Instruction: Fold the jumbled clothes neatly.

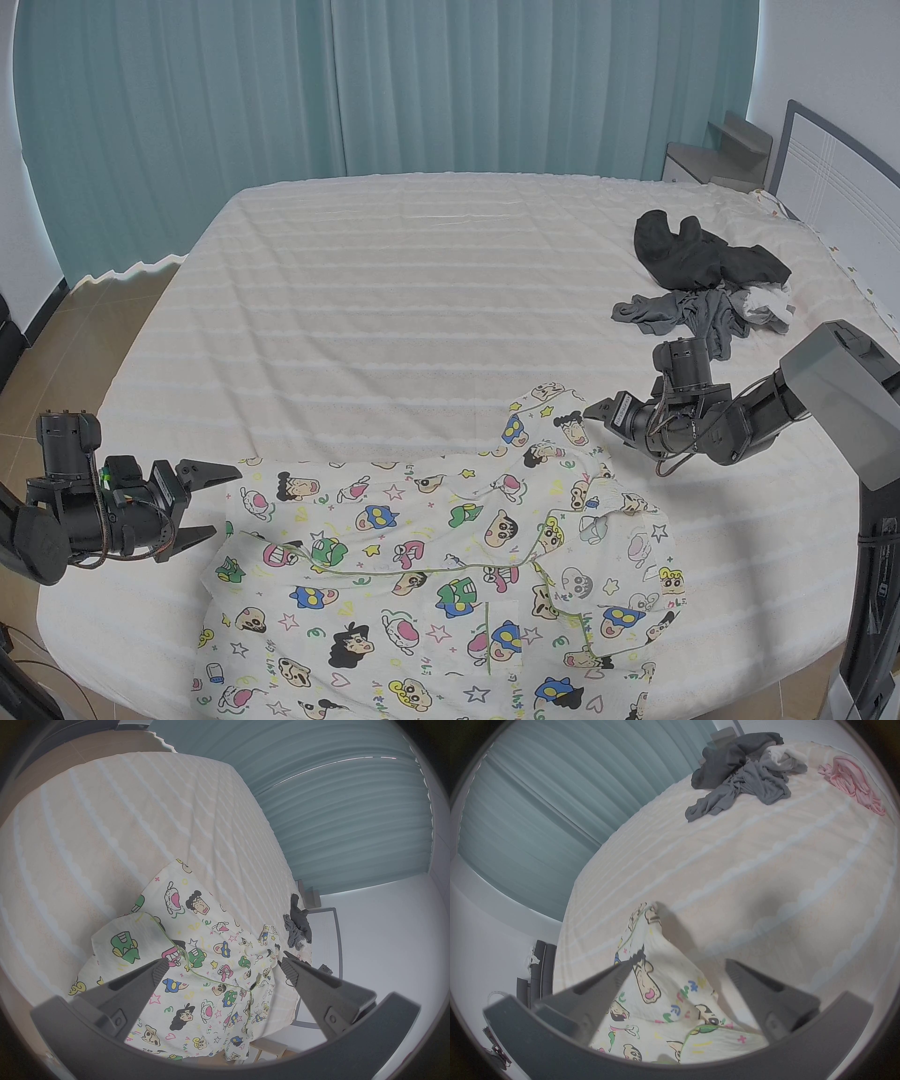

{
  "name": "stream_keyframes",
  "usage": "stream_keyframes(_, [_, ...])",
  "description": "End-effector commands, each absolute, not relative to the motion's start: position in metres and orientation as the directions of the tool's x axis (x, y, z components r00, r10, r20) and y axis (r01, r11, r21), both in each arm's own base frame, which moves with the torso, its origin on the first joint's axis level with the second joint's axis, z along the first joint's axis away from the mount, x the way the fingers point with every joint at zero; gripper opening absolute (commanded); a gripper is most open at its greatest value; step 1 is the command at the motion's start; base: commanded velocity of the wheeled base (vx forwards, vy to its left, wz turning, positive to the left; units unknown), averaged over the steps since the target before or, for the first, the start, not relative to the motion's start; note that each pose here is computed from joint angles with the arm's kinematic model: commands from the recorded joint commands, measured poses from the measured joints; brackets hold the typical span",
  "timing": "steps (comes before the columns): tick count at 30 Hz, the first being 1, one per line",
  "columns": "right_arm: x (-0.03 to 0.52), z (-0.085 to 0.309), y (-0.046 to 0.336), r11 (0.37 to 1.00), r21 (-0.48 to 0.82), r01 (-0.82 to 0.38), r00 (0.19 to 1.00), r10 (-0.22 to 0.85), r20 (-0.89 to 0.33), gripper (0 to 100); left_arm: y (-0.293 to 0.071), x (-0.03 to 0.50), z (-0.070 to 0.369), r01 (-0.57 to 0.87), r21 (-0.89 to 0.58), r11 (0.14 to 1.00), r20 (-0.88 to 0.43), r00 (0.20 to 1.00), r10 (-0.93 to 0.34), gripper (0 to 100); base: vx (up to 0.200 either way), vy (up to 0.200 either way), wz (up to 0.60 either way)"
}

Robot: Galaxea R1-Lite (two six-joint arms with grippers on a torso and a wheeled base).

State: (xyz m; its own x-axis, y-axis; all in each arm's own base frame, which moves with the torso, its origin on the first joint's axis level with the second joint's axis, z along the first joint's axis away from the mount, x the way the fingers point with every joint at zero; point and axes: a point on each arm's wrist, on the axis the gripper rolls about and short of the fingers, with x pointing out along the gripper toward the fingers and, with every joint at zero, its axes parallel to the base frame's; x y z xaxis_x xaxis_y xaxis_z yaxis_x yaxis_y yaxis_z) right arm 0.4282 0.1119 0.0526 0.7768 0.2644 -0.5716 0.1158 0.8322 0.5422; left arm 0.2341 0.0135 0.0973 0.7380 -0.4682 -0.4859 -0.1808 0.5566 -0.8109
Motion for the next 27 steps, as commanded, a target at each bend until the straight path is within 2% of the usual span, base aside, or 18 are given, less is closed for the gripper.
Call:
stream_keyframes(1, [0.424, 0.047, 0.112, 0.833, 0.539, 0.121, 0.761, 0.271, -0.589, 100, 0.014, 0.234, 0.098, -0.179, -0.811, 0.556, -0.484, 0.739, -0.468, 100, 0.0, 0.0, 0.0])
stream_keyframes(12, [0.42, 0.03, 0.113, 0.819, 0.554, 0.149, 0.714, 0.299, -0.633, 100, 0.014, 0.234, 0.097, -0.181, -0.811, 0.556, -0.485, 0.738, -0.468, 100, 0.0, 0.0, 0.0])
stream_keyframes(13, [0.42, 0.03, 0.113, 0.819, 0.554, 0.15, 0.713, 0.299, -0.634, 0, 0.014, 0.234, 0.098, -0.179, -0.811, 0.556, -0.484, 0.739, -0.468, 100, 0.0, 0.0, 0.0])
stream_keyframes(19, [0.416, 0.012, 0.12, 0.826, 0.538, 0.166, 0.673, 0.304, -0.674, 0, 0.014, 0.234, 0.098, -0.179, -0.811, 0.556, -0.484, 0.739, -0.468, 100, 0.0, 0.0, 0.0])
stream_keyframes(27, [0.418, 0.035, 0.115, 0.787, 0.588, 0.186, 0.72, 0.298, -0.627, 0, 0.014, 0.234, 0.097, -0.181, -0.811, 0.556, -0.485, 0.738, -0.468, 100, 0.0, 0.0, 0.0])
